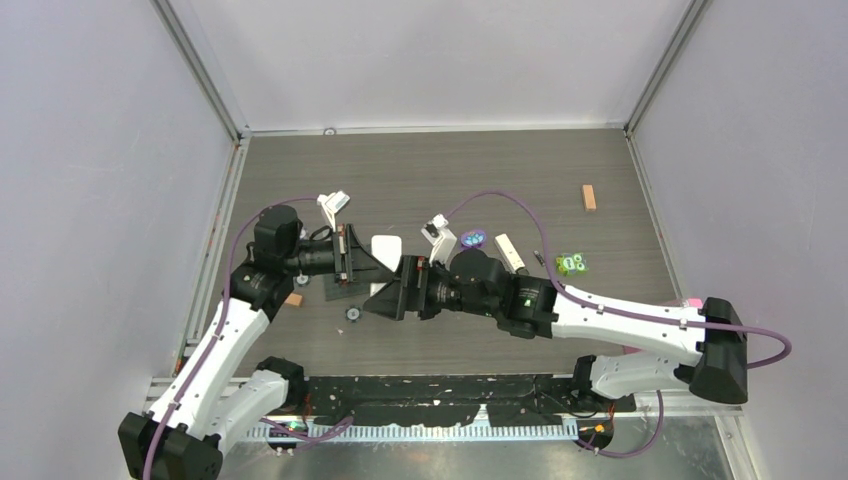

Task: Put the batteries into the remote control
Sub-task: Load the battery into the remote control.

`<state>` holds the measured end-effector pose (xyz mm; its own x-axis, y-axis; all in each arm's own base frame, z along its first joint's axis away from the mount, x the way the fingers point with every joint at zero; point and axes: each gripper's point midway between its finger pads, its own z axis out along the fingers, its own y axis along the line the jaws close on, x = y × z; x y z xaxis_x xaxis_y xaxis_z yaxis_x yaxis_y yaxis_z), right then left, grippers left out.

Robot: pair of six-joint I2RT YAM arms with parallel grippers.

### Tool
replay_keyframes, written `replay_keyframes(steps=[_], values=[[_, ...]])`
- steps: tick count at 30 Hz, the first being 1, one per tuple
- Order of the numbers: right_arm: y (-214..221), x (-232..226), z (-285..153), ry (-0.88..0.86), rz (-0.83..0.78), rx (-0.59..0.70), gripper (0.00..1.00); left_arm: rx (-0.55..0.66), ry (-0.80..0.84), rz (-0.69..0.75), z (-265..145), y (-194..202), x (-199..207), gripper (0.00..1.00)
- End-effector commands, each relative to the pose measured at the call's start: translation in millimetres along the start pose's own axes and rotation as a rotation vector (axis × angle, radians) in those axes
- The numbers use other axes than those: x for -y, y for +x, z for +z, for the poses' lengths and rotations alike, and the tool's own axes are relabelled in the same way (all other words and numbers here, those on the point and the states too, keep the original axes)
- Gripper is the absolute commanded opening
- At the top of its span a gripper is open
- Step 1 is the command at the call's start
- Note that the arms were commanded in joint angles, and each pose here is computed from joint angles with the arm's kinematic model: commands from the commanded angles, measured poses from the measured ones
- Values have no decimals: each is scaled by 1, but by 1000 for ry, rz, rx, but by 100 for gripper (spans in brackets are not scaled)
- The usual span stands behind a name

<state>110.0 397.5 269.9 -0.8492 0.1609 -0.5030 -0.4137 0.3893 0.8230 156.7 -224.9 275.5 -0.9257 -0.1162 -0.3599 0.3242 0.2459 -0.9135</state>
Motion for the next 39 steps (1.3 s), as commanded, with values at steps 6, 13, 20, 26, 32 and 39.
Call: replay_keyframes(steps=[6, 13, 20, 26, 32, 39], values=[[-5, -21, 3, -95, 14, -3, 98, 9, 35, 36, -1, -3, 9, 0], [-2, -20, 7, -112, 23, -22, 90, 6, 34, 25, -1, -2, 9, 0], [-4, -18, 7, -115, 24, -23, 78, 8, 26, 16, -1, -2, 8, 0], [-2, -15, 8, -109, 26, -30, 70, 8, 24, 13, 0, -2, 7, 0], [-2, -13, 9, -108, 37, -34, 63, 6, 21, 8, 0, -1, 6, 0], [-2, -12, 10, -122, 52, -38, 50, 5, 20, 9, -1, 0, 6, 0]])
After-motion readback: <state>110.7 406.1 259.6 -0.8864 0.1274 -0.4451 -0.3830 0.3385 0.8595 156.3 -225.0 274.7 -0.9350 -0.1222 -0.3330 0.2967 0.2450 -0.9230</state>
